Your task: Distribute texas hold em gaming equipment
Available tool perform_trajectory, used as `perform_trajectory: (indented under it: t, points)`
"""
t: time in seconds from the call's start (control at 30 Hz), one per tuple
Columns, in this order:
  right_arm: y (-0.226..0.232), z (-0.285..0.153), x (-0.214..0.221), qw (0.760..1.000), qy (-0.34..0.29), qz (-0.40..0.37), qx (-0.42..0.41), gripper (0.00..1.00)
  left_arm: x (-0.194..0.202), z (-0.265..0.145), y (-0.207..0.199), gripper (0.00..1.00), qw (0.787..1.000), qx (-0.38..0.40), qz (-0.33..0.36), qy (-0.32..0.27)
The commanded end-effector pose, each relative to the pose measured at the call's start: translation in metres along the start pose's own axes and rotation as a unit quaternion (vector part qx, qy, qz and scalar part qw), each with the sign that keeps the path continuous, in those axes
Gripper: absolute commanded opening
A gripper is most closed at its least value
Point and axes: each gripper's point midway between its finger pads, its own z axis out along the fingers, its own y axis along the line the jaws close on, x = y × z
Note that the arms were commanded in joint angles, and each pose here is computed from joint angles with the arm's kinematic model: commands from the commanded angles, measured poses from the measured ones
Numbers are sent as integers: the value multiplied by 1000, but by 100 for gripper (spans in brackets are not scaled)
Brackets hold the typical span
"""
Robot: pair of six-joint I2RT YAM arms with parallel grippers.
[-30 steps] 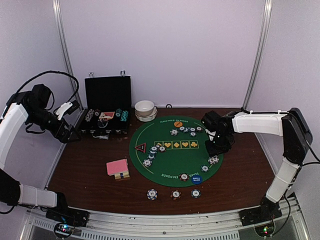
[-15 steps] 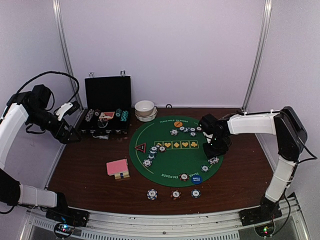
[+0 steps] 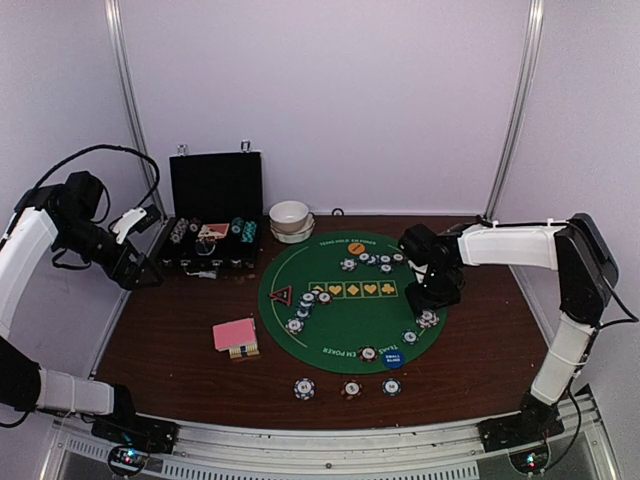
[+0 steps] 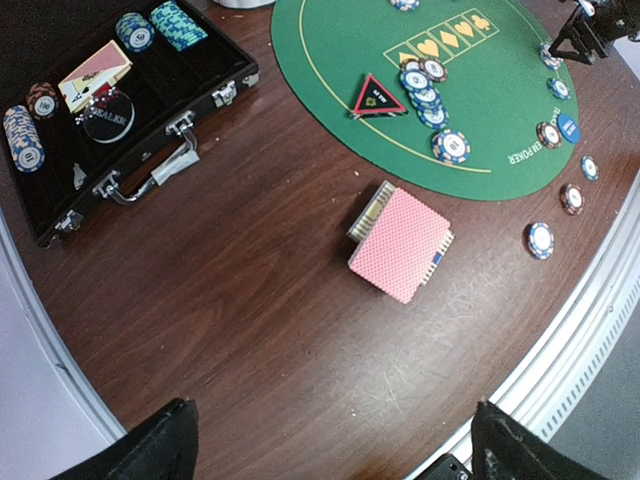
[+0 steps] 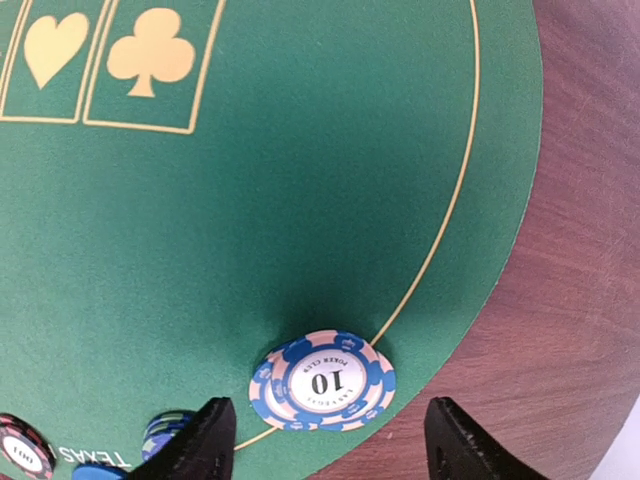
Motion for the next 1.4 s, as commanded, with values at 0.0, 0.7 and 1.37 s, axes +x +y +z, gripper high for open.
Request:
perform_trajectory:
  t: [0.0, 0.7, 1.37]
  points:
    - [4, -30, -16, 999, -40, -3, 2, 72, 7, 2, -6, 98, 1000, 13, 1, 6]
    - [218, -114, -36, 932, -49, -14, -360, 89, 27, 118, -42, 97, 981, 76, 124, 129]
    - [193, -115, -29, 939, -52, 16, -339, 99, 37, 191, -50, 98, 949, 62, 246, 184]
